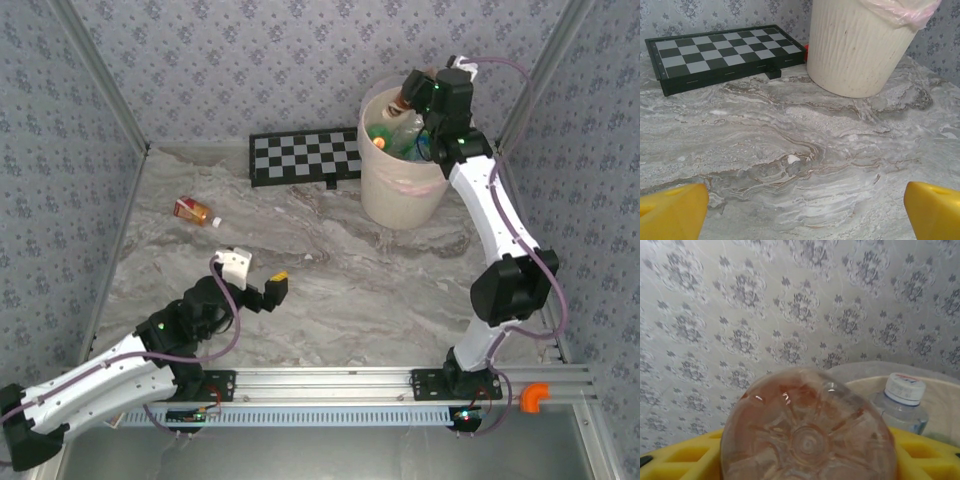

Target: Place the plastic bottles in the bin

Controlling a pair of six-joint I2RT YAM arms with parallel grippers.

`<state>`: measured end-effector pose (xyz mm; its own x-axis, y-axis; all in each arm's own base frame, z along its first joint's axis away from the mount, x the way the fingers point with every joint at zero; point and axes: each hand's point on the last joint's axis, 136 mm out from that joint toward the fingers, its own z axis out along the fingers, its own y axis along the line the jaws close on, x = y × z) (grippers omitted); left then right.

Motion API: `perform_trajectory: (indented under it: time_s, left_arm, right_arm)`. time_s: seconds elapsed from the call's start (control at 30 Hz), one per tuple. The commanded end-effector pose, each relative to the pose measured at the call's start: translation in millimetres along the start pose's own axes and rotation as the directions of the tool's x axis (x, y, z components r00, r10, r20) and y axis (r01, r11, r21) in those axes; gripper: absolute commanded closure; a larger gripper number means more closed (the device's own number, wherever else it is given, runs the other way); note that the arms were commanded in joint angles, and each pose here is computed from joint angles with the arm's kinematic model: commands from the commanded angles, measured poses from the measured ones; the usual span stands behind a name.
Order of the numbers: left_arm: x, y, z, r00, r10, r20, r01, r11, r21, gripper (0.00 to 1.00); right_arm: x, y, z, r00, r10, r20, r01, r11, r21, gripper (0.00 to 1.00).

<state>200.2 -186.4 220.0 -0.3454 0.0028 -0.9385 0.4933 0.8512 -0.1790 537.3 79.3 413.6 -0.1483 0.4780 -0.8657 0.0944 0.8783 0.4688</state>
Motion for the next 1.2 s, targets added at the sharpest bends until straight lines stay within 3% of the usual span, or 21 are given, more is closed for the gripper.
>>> perform_trajectory:
  time_s: [0.0, 0.3, 0.67, 0.93, 1.17]
  left_arm:
    - [-5.7, 1.8, -5.5, 1.000, -0.011, 0.014, 0.011, 1.000, -0.009, 0.00]
    - [-4.6, 3.2, -4.8, 1.000, -0.015, 0.020, 0.015, 1.000, -0.015, 0.00]
    - [-0.8, 9.6, 5.5, 1.000, -0.031, -0.001, 0.030, 0.996, -0.080, 0.00]
    - [0.1, 26.9, 12.9, 0.998, -0.062, -0.018, 0.057, 0.981, -0.187, 0.00]
    - [5.1, 66.8, 18.3, 0.979, -0.202, -0.015, 0.185, 0.921, -0.342, 0.00]
  right_arm:
    - [5.5, 4.7, 1.2, 0.998, -0.046, -0.032, 0.047, 0.998, 0.036, 0.03]
    - [-8.5, 2.2, -20.9, 0.996, -0.084, -0.011, 0.085, 0.995, 0.061, 0.01]
    - [-21.7, 10.7, -78.5, 0.996, -0.086, 0.037, 0.087, 0.995, -0.037, 0.00]
    - [1.9, 18.7, -134.0, 0.993, -0.111, 0.032, 0.115, 0.980, -0.160, 0.00]
    - [43.1, 28.5, -176.8, 0.983, -0.181, -0.015, 0.167, 0.934, -0.315, 0.00]
